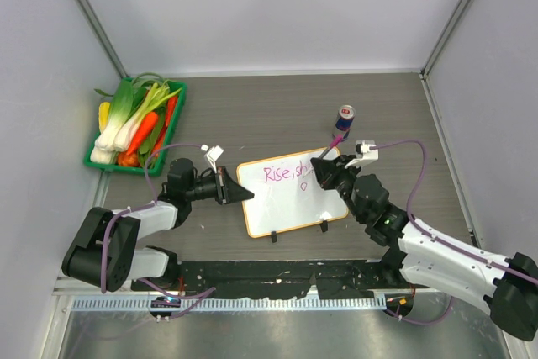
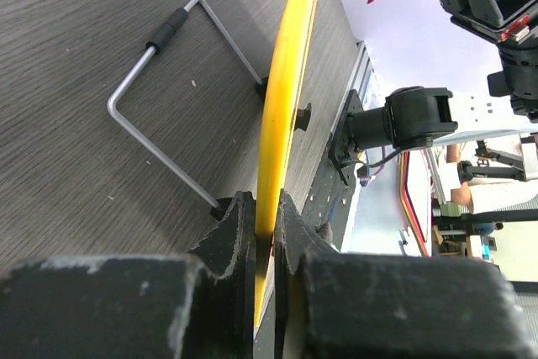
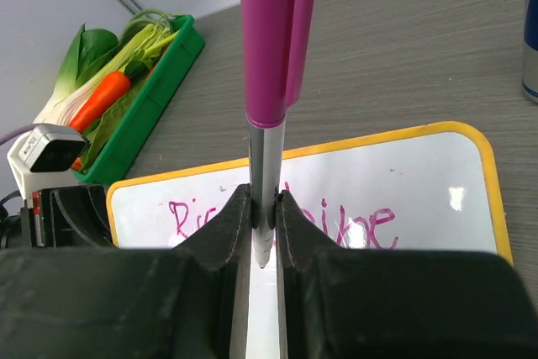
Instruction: Write a sentence on the whiteboard
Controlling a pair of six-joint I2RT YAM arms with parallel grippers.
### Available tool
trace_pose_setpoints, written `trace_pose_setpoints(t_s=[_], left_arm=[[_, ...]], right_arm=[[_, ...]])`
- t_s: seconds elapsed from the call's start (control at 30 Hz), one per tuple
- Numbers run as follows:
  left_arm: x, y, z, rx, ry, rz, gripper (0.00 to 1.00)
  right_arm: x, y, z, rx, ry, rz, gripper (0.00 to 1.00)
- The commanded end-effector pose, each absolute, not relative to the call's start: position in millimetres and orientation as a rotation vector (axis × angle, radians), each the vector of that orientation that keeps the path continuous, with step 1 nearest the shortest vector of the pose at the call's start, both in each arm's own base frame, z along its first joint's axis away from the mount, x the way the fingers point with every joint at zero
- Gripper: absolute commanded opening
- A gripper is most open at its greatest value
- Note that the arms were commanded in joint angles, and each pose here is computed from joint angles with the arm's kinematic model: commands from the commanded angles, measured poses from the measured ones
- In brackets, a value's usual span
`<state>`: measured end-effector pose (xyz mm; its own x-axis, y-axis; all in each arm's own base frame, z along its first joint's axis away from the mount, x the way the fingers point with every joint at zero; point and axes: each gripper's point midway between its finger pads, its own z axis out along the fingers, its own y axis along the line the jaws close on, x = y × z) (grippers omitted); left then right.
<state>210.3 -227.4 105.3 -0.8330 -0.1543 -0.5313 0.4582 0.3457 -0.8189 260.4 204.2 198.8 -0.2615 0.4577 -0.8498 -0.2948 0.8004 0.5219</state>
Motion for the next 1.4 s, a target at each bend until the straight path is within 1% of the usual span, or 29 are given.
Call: trace_pose_setpoints(t_s=[0.0, 0.2, 0.97, 1.37], left_arm=[[222.9, -219.2, 84.4, 0.210, 2.137, -1.390, 0.00], [222.9, -219.2, 84.8, 0.211, 2.136, -1.390, 0.00], [222.8, -219.0, 83.8, 0.207, 2.141, -1.389, 0.00], [222.7, -219.0, 84.0, 0.207, 2.141, -1.389, 0.00]], right_arm=[[263.3, 195.4, 215.6, 0.159, 1.638, 0.698, 0.01], [266.1, 191.6, 208.2, 0.139, 1.661, 0.637, 0.01], [272.0, 190.7, 178.3, 0.135, 1.724, 0.566, 0.01], [267.6, 184.5, 163.4, 0.140, 1.761, 0.538, 0.01]])
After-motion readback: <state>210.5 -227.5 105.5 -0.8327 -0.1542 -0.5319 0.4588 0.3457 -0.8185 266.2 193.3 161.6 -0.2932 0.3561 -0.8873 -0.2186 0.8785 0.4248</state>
